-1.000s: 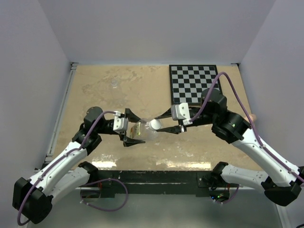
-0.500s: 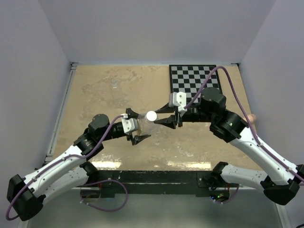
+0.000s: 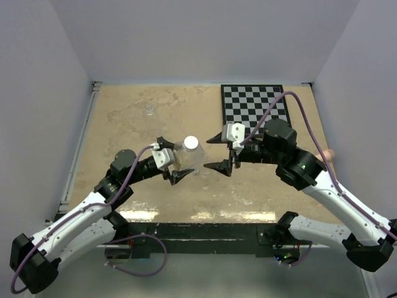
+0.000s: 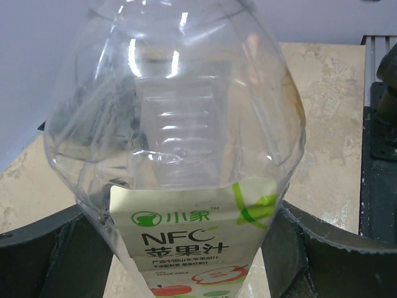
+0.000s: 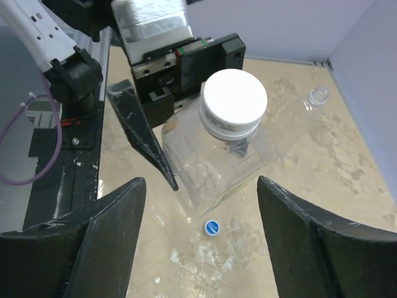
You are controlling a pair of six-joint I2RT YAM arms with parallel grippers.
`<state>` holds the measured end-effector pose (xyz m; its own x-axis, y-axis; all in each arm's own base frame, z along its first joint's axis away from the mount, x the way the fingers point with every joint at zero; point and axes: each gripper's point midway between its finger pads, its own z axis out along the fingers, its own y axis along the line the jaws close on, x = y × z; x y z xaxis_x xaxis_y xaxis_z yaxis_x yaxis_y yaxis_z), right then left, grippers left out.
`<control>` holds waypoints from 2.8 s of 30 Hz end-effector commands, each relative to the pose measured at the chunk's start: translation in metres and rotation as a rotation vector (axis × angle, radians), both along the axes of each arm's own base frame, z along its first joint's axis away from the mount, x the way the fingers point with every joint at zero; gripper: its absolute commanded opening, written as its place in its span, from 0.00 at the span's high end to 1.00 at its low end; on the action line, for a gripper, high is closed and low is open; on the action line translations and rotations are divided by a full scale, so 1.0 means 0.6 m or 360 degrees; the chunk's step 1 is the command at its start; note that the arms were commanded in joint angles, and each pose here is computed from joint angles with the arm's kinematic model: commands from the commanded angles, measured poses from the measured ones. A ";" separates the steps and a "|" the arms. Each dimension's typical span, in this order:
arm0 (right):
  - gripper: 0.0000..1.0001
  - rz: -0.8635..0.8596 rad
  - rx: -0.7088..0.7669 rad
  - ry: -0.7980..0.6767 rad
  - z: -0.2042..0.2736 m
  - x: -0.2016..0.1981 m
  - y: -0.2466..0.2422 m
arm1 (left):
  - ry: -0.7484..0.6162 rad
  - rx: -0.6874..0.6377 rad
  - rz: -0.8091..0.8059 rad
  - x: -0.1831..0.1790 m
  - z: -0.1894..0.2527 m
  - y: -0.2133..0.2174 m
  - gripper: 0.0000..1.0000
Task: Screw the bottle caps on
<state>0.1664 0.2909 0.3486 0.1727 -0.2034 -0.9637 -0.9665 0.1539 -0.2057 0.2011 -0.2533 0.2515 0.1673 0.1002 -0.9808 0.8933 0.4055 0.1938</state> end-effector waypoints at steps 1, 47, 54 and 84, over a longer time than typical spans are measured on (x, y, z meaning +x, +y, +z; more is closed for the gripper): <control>0.20 0.0052 0.0130 -0.0155 0.050 -0.019 -0.008 | -0.0028 -0.0129 -0.0216 -0.021 0.041 -0.008 1.00; 0.65 0.0453 0.0307 0.0072 0.061 -0.026 0.089 | -0.0030 -0.0034 -0.0527 -0.054 0.034 -0.036 1.00; 1.00 0.0350 0.0313 0.0069 0.064 -0.010 0.087 | -0.0024 -0.0058 -0.0407 -0.036 0.039 -0.035 1.00; 1.00 -0.0599 0.0636 0.0590 -0.004 0.104 0.034 | -0.0090 -0.0450 0.0961 0.030 0.082 -0.042 1.00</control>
